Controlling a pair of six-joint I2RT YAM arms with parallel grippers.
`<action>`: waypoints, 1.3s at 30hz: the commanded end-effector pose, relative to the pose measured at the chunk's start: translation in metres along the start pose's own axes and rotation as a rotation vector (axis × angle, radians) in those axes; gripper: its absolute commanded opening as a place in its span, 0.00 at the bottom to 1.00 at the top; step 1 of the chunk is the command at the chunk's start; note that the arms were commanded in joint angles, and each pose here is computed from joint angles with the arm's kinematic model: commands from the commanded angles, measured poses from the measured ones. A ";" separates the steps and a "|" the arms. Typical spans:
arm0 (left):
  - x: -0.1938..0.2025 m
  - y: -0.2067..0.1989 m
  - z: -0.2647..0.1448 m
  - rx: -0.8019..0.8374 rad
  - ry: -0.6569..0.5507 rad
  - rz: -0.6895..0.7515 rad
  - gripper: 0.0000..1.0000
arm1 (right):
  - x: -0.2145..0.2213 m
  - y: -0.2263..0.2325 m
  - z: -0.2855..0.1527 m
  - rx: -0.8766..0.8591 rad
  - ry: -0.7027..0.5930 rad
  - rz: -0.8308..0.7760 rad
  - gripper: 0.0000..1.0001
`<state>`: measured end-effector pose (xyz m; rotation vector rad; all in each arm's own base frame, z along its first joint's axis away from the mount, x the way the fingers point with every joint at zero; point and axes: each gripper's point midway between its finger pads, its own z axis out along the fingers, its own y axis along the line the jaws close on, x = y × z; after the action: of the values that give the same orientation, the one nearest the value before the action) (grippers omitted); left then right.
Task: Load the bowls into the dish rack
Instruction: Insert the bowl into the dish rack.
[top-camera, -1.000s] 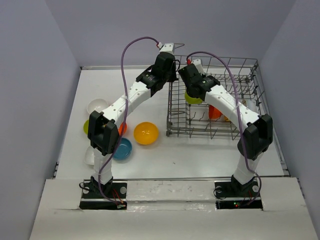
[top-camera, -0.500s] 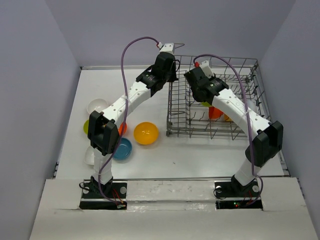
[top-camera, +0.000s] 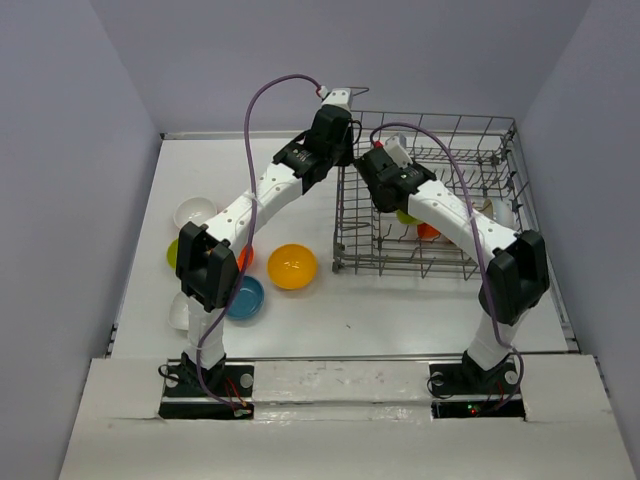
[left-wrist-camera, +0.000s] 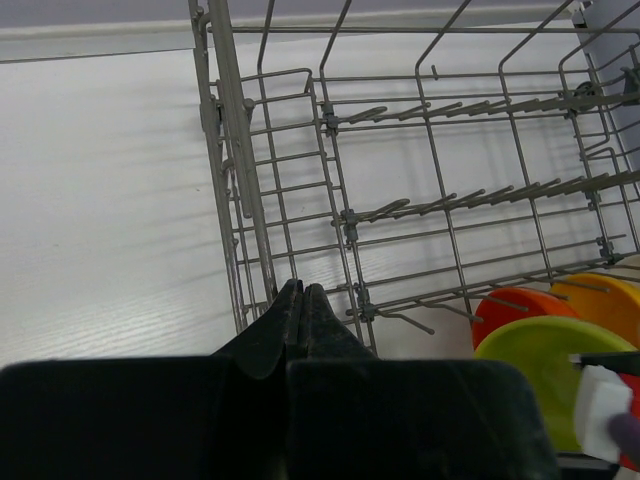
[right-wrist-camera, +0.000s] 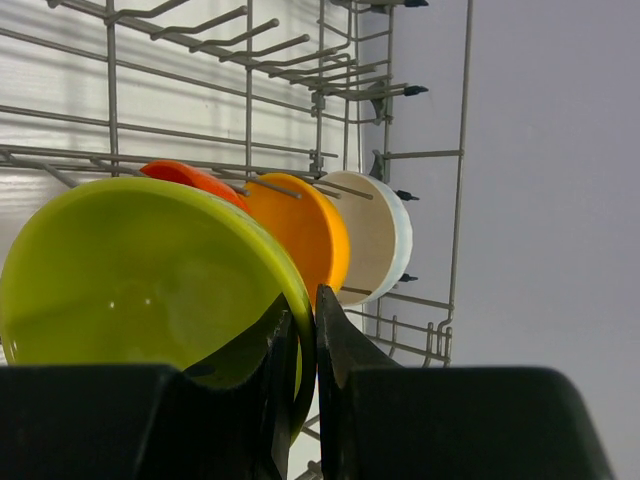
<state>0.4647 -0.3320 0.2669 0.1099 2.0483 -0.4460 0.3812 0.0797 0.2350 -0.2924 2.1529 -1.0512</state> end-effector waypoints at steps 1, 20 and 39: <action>-0.024 -0.008 -0.014 0.026 -0.048 0.005 0.00 | -0.004 0.003 -0.001 0.037 -0.010 -0.027 0.01; -0.020 -0.011 -0.010 0.039 -0.034 0.009 0.00 | -0.011 0.031 0.011 0.105 0.012 -0.126 0.01; -0.019 -0.010 -0.008 0.041 -0.029 0.004 0.00 | -0.030 0.057 0.002 0.103 -0.038 -0.164 0.03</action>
<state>0.4715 -0.3198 0.2708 0.0971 2.0474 -0.4214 0.4019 0.1090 0.2142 -0.4435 2.0734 -1.2837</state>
